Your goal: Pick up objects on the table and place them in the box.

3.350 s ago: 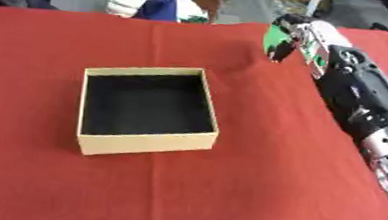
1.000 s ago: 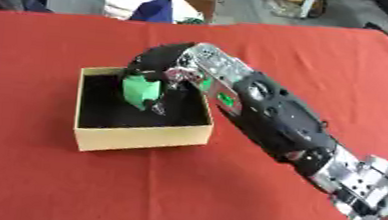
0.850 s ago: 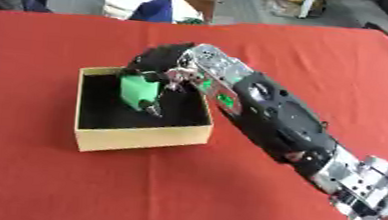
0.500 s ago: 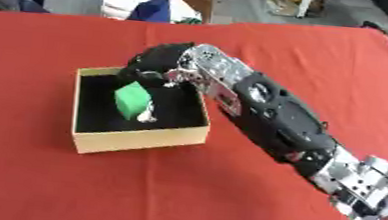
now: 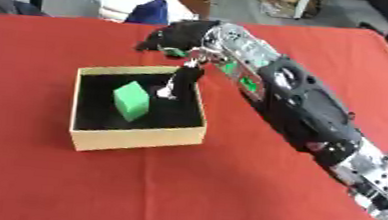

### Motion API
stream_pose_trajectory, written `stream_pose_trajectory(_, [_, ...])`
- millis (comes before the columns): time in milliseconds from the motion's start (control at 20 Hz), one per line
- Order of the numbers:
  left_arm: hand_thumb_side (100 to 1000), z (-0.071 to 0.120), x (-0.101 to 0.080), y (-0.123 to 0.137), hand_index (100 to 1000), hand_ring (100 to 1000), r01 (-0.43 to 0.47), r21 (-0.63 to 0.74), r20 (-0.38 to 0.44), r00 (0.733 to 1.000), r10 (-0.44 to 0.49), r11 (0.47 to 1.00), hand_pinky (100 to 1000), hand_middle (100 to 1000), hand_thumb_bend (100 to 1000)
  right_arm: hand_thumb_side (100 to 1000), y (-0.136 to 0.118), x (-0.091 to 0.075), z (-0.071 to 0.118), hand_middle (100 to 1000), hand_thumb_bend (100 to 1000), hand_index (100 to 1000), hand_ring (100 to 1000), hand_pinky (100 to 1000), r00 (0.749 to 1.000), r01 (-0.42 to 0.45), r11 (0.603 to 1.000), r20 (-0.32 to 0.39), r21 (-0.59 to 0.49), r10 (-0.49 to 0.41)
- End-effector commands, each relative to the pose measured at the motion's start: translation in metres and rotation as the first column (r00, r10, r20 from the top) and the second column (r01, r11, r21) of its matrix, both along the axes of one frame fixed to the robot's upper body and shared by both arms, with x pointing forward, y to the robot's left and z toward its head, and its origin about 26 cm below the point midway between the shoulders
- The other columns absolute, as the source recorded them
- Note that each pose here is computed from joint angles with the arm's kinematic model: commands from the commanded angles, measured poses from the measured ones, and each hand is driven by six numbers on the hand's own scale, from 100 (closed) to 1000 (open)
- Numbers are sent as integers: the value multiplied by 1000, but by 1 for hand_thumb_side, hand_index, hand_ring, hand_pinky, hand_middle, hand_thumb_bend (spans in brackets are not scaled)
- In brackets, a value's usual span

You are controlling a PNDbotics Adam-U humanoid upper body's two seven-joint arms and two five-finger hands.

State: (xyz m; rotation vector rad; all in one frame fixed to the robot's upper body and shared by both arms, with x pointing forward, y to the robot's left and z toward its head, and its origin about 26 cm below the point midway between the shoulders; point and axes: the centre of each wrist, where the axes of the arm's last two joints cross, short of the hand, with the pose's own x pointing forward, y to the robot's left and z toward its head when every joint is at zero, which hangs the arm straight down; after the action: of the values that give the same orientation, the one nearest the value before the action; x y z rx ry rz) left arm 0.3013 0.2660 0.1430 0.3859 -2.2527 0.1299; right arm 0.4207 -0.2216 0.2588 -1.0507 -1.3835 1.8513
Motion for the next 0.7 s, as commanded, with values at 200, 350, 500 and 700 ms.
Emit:
stream_pose_trajectory(200, [207, 4, -1, 4, 605, 810, -21, -1, 17, 1000, 21, 1000, 853, 608, 100, 356, -30, -26, 57, 831, 100, 1000, 774, 738, 976, 11, 961, 208, 275, -71])
stream_pose_trajectory(350, [209, 4, -2, 5, 607, 809, -23, -4, 18, 1000, 23, 1000, 838, 608, 100, 284, -36, -42, 74, 816, 100, 988, 741, 692, 952, -34, 910, 290, 414, -96])
stream_pose_trajectory(500, [211, 4, -2, 5, 608, 810, -26, -8, 17, 1000, 26, 1000, 835, 609, 100, 259, -45, -61, 86, 812, 100, 982, 731, 679, 920, -109, 843, 374, 527, -115])
stream_pose_trajectory(700, [215, 4, -2, 5, 610, 808, -27, -10, 19, 999, 27, 1000, 816, 609, 100, 264, -64, -88, 93, 807, 100, 973, 717, 666, 867, -207, 755, 475, 622, -153])
